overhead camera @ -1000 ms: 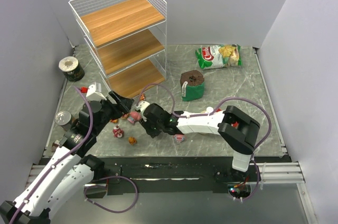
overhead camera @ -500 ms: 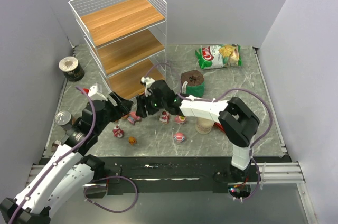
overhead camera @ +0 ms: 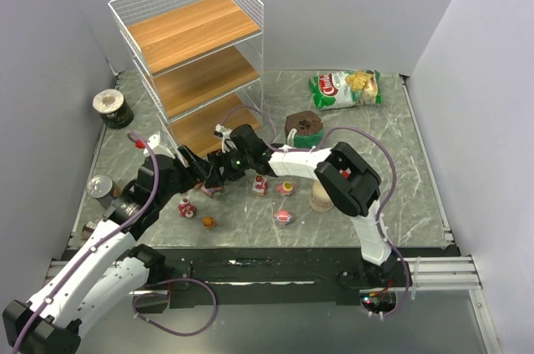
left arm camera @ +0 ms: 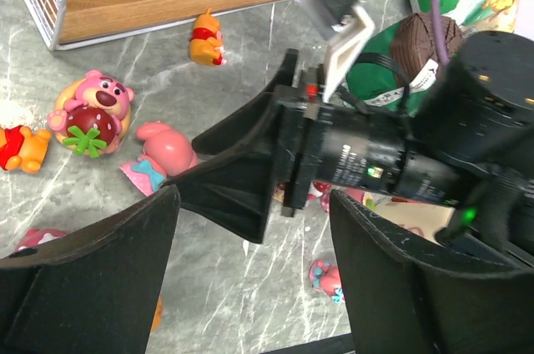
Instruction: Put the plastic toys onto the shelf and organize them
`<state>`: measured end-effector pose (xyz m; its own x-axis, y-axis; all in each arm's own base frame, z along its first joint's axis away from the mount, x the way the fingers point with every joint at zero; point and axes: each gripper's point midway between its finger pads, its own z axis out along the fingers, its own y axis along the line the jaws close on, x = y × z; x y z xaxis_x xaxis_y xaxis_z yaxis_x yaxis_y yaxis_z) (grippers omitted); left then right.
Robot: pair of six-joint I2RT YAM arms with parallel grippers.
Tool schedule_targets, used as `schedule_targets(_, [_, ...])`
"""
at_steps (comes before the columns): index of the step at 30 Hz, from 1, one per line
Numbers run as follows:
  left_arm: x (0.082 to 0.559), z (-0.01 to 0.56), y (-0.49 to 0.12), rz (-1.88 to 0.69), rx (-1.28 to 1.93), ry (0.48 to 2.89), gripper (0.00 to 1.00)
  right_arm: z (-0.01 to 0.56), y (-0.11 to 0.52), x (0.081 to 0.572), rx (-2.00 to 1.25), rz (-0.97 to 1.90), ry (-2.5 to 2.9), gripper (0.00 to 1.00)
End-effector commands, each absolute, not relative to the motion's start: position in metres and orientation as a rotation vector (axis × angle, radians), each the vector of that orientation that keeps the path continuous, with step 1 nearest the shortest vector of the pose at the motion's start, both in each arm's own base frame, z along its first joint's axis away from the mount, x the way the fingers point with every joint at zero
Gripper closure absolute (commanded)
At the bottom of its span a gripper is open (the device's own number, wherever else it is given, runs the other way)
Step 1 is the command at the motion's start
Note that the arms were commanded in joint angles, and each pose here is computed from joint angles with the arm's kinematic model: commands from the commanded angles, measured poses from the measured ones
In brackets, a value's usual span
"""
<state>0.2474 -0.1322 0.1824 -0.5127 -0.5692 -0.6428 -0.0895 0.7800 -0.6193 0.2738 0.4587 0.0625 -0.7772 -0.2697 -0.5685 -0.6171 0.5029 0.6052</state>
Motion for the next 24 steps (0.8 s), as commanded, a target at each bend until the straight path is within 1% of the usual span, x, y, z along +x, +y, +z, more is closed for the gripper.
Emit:
schedule_targets(1, [0.249,0.195,-0.136,-0.702,-0.479,2.002,0.22,0.079,0.475,0.285,-0.739,1.236,2.283,0.19])
schedule_targets(10, [0.248,0.199,-0.134,-0.701,-0.468,1.982,0.21,0.054,0.475,0.293,-0.732,1.153,2.337,0.20])
schedule_targets(15, [0.247,0.199,-0.133,-0.698,-0.468,1.979,0.20,0.043,0.476,0.298,-0.750,1.024,2.331,0.21])
schedule_targets(24, [0.246,0.199,-0.131,-0.690,-0.467,1.979,0.20,0.027,0.486,0.288,-0.802,0.920,2.357,0.23])
